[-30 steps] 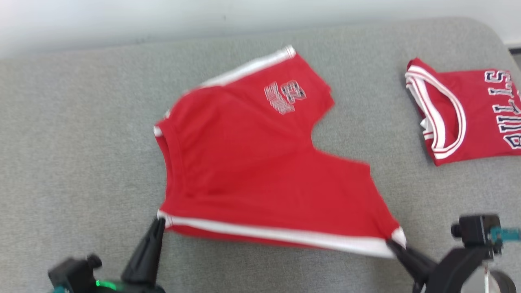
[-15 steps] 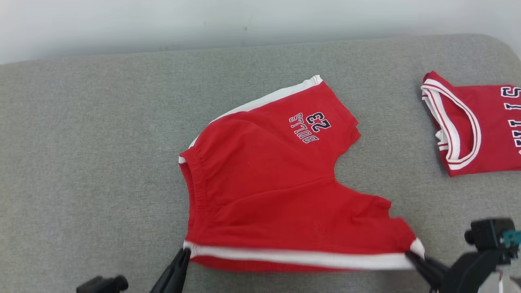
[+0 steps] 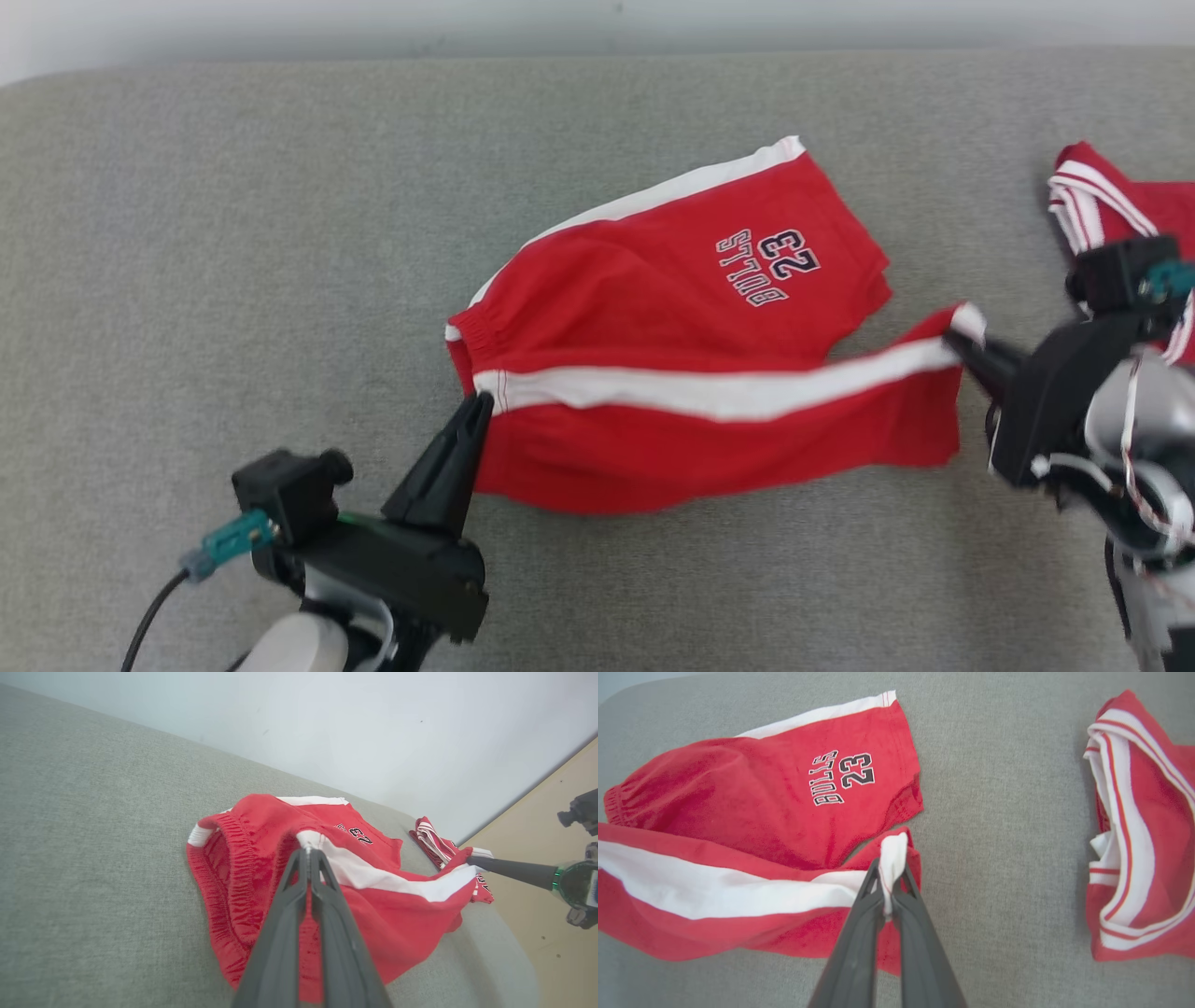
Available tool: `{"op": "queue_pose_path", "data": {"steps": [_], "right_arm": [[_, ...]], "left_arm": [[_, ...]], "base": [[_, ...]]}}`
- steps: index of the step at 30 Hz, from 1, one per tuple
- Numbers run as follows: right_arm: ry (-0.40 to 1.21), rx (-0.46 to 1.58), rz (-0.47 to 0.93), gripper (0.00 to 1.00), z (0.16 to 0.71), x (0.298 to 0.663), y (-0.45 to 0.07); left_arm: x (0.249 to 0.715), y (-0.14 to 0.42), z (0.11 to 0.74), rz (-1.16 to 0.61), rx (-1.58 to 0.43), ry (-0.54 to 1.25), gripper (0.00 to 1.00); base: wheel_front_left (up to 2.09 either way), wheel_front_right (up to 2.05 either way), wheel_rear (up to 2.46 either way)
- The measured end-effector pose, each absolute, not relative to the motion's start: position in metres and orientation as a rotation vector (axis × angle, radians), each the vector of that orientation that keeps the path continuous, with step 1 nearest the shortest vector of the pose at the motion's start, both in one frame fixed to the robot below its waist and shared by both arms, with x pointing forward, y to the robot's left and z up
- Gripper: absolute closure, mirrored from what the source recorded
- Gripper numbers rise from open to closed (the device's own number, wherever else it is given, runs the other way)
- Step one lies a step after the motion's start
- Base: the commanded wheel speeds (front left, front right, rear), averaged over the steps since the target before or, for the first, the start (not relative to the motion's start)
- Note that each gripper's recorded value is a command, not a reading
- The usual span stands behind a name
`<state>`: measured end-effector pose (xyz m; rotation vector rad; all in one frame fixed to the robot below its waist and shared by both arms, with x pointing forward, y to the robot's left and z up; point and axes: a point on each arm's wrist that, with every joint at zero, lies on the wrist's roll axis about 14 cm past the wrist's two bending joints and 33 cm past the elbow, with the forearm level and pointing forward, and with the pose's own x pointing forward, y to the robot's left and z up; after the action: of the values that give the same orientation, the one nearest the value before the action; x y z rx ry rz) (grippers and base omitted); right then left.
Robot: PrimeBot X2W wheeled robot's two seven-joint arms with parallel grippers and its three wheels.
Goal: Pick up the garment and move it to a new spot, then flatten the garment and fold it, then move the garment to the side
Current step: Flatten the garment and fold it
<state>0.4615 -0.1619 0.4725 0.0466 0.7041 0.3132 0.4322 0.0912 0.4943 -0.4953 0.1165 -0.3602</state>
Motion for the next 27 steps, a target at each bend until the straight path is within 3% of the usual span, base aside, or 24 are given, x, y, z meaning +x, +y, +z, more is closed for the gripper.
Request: {"op": "queue_pose_path", "data": {"steps": [5, 10, 27], "right_arm": [[0.598, 0.017, 0.330, 1.00, 0.484, 0.512, -0.149], [0.591, -0.037, 0.332, 1.00, 0.473, 0.546, -0.142], [0.537, -0.132, 0.336, 1.00, 0.455, 0.623, -0.115]], "left_arm": [[0.456, 0.102, 0.495, -0.291, -0.491, 0.084, 1.00], [0.474, 0.114, 0.491, -0.219, -0.486, 0.077, 1.00], [0.506, 0.124, 0.472, -0.146, -0.475, 0.086, 1.00]], "base": [[0.00, 0.00, 0.00], [0.00, 0.00, 0.00], [0.00, 0.00, 0.00]]}}
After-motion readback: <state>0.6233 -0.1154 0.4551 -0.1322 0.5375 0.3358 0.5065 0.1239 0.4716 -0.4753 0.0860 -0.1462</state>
